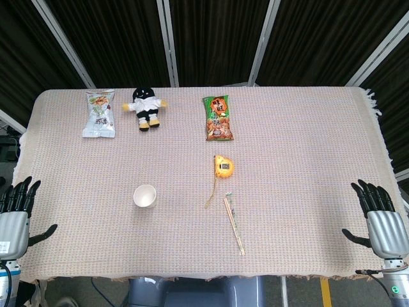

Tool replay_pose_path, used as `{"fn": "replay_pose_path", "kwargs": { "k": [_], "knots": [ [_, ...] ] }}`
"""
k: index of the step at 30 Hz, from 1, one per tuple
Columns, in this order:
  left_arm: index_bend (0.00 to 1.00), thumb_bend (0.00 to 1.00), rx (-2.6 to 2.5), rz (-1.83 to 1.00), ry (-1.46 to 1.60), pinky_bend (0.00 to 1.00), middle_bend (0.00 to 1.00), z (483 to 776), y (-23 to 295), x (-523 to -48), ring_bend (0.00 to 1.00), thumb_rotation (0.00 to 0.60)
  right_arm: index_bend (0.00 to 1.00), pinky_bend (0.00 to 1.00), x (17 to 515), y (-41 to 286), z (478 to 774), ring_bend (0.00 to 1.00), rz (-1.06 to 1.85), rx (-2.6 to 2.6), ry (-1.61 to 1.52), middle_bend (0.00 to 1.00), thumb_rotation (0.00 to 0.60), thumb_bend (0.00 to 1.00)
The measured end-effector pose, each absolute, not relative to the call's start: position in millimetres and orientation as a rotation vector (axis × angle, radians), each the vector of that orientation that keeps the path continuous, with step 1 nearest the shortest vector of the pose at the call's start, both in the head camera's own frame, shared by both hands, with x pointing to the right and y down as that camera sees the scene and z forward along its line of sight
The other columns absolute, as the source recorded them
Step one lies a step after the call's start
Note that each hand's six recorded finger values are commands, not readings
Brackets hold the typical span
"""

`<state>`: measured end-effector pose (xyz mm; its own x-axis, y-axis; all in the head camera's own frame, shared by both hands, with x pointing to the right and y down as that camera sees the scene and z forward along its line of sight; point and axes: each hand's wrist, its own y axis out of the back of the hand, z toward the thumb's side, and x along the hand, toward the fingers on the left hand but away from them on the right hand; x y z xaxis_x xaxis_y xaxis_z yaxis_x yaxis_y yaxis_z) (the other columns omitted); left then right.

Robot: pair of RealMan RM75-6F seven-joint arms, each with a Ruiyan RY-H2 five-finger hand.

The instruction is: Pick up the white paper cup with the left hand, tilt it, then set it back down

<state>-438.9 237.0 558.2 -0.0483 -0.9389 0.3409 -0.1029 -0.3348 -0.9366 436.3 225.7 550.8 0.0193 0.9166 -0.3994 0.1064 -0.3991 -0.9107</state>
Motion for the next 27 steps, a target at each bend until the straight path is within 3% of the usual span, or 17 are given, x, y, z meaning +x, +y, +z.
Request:
{"fn": "replay_pose_path", "kwargs": {
  "k": [13, 23, 27],
  "knots": [
    [0.00, 0.00, -1.537, -1.461, 1.123, 0.00, 0.00, 562, 237, -434, 0.00, 0.600, 0.00, 0.00, 437, 225, 550, 0.00, 1.456, -1.586, -1.078, 0.00, 0.600, 0.00],
    [0.00, 0.00, -1.638, -1.412, 1.031, 0.00, 0.00, 577, 220, -400, 0.00, 0.600, 0.00, 0.00, 437, 226, 550, 0.00, 1.459, -1.589, -1.078, 0.00, 0.600, 0.00],
    [0.07, 0.00, -1.662, -1.411, 0.992, 0.00, 0.00, 584, 208, -384, 0.00, 0.600, 0.00, 0.00, 438, 225, 549, 0.00, 1.454, -1.588, -1.088, 0.00, 0.600, 0.00]
  ]
}}
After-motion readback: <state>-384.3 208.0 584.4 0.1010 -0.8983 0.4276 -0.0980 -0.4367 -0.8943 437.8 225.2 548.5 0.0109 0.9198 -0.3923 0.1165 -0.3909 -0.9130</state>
